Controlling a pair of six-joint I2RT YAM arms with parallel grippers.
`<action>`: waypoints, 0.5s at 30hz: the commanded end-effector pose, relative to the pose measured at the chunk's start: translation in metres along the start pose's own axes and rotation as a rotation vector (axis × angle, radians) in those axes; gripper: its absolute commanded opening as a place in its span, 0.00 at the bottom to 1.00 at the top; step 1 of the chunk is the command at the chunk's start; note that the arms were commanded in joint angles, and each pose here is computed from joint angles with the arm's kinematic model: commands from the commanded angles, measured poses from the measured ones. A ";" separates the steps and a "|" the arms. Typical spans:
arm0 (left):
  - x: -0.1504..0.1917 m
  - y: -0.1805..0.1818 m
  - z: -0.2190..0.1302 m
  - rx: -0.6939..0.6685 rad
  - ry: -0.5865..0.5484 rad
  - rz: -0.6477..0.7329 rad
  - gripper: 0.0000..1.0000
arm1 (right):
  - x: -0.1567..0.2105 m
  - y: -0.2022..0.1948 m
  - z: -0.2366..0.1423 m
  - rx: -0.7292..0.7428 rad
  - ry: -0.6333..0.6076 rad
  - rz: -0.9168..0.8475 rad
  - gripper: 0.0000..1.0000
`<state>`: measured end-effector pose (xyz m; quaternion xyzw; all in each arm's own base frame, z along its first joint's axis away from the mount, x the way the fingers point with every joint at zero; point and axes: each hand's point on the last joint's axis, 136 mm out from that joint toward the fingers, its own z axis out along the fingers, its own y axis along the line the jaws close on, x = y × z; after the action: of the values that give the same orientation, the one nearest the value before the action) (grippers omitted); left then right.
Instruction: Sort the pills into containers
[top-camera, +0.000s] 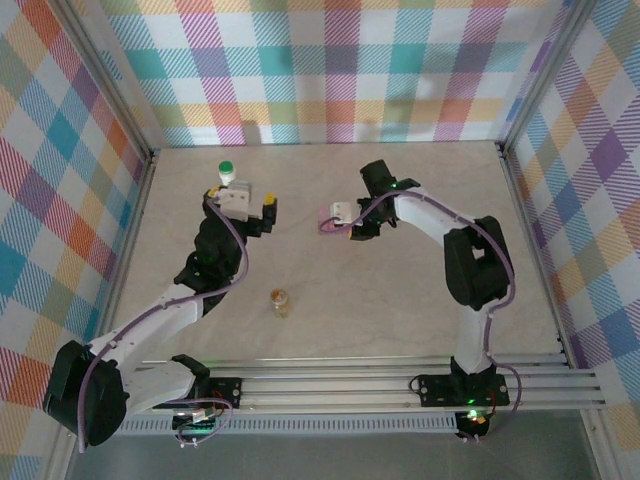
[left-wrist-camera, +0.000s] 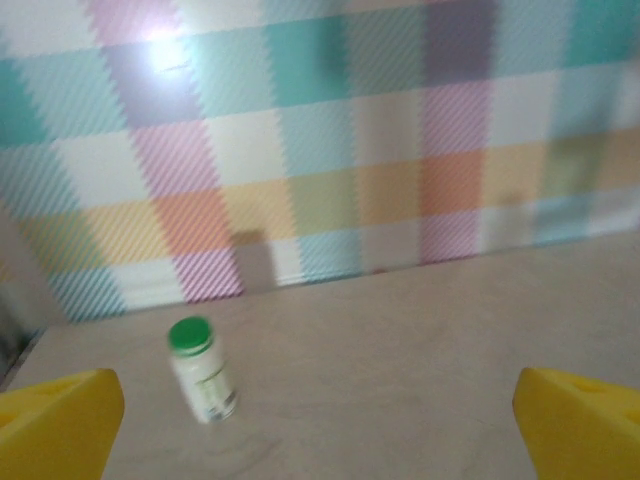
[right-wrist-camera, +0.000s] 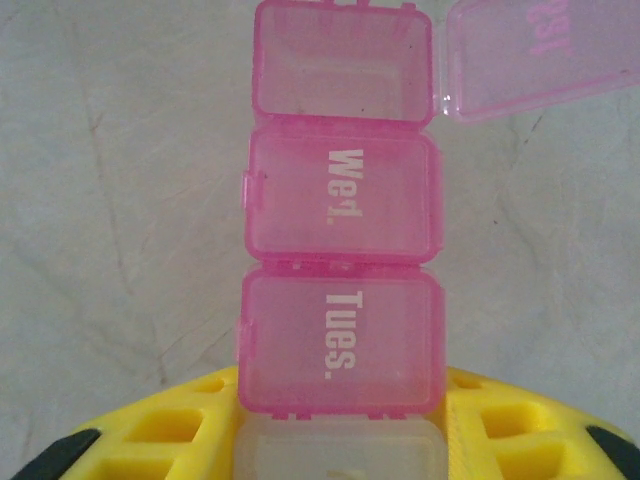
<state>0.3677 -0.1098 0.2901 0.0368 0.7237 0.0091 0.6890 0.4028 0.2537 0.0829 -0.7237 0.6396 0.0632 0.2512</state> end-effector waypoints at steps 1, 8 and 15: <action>-0.012 0.047 -0.006 -0.228 0.005 -0.203 1.00 | -0.011 -0.004 0.004 -0.035 -0.058 0.027 0.03; -0.001 0.059 -0.004 -0.256 0.005 -0.250 1.00 | -0.001 -0.001 0.027 -0.085 -0.042 0.036 0.06; 0.000 0.055 -0.002 -0.224 -0.001 -0.271 1.00 | 0.005 -0.004 0.040 -0.083 -0.028 0.041 0.23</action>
<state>0.3695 -0.0592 0.2870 -0.1219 0.7274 0.0113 0.6752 0.4131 0.2620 0.0439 -0.7218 0.6500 0.0898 0.2202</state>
